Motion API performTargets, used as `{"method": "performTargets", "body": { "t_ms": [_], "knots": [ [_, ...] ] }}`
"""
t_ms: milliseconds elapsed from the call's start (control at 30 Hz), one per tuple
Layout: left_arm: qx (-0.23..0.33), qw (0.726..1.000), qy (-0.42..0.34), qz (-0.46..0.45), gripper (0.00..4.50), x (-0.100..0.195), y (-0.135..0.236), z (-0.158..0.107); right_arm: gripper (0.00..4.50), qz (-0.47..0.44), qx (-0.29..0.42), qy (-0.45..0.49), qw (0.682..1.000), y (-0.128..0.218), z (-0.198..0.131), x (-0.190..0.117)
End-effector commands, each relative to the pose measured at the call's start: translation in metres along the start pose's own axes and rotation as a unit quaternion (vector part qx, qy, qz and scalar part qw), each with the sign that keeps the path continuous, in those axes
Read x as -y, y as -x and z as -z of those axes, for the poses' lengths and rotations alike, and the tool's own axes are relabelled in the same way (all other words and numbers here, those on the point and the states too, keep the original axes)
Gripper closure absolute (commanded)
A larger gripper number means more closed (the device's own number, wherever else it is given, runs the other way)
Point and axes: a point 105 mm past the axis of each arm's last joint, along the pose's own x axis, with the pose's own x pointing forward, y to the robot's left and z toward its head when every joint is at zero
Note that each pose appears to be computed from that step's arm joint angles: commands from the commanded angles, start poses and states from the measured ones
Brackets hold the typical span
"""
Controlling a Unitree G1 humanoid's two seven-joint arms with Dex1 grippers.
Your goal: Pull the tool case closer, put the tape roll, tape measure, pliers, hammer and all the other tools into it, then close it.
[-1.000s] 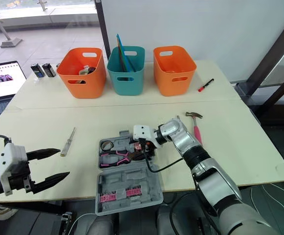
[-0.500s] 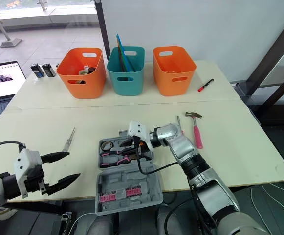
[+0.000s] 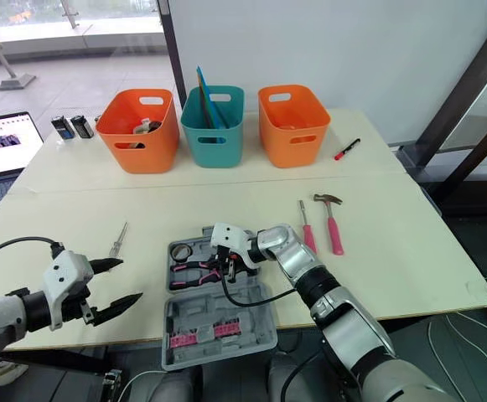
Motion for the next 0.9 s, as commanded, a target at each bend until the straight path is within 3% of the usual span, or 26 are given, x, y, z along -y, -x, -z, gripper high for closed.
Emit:
{"method": "performTargets", "body": {
  "t_ms": [33, 200, 300, 467, 567, 667, 800, 900],
  "knots": [
    [0.01, 1.0, 0.016, 0.02, 0.0, 0.004, 0.002, -0.007, 4.46, 0.002, 0.044, -0.03, 0.999, 0.007, -0.005, -0.001],
    [0.021, 0.999, 0.024, 0.004, 0.0, -0.003, -0.004, -0.009, 4.46, 0.013, 0.163, 0.018, 0.986, 0.042, -0.054, 0.008],
    [0.033, 0.997, 0.038, 0.06, 0.0, 0.014, -0.008, -0.01, 4.46, 0.029, 0.113, 0.1, 0.988, 0.069, -0.046, 0.01],
    [0.022, 0.994, 0.064, 0.09, 0.0, 0.017, -0.011, -0.003, 4.46, 0.001, 0.036, 0.124, 0.992, 0.11, -0.019, 0.007],
    [0.016, 0.993, 0.048, 0.103, 0.79, 0.011, -0.01, 0.006, 4.5, -0.029, -0.007, 0.108, 0.994, 0.128, -0.002, 0.002],
    [0.01, 0.991, 0.081, 0.11, 2.3, 0.008, -0.017, 0.016, 4.5, -0.019, -0.099, 0.138, 0.985, 0.137, 0.031, 0.008],
    [-0.024, 0.991, 0.051, 0.12, 4.34, 0.01, -0.032, 0.039, 4.5, -0.022, -0.134, 0.152, 0.979, 0.13, 0.052, 0.01],
    [-0.022, 0.992, 0.041, 0.115, 4.43, 0.009, -0.045, 0.045, 4.5, -0.027, -0.14, 0.154, 0.978, 0.121, 0.061, 0.009]
  ]
}}
